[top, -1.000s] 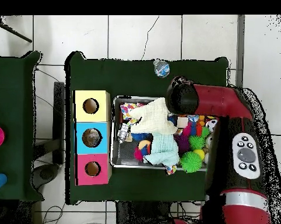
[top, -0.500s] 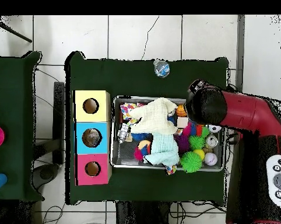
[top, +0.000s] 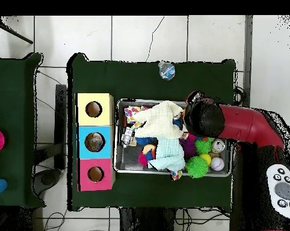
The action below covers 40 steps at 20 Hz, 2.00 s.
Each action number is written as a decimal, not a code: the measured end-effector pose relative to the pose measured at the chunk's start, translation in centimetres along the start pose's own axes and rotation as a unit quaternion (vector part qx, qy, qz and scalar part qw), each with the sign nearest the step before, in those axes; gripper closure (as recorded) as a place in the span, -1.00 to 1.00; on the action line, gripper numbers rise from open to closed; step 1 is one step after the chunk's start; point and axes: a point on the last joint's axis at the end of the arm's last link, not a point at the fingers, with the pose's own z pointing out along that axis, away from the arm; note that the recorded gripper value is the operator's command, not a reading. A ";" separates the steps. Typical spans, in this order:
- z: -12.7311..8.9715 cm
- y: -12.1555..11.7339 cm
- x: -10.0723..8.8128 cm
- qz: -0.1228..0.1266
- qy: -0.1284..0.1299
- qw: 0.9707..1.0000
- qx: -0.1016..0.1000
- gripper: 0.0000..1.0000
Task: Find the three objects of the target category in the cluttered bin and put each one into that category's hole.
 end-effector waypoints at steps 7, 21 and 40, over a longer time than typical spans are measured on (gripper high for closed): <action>0.6 0.2 2.3 -0.009 0.017 1.000 0.000 -1.00; 2.0 -0.7 2.8 -0.024 0.019 0.999 0.010 -1.00; 6.9 -1.0 5.4 -0.044 0.038 0.998 0.014 -1.00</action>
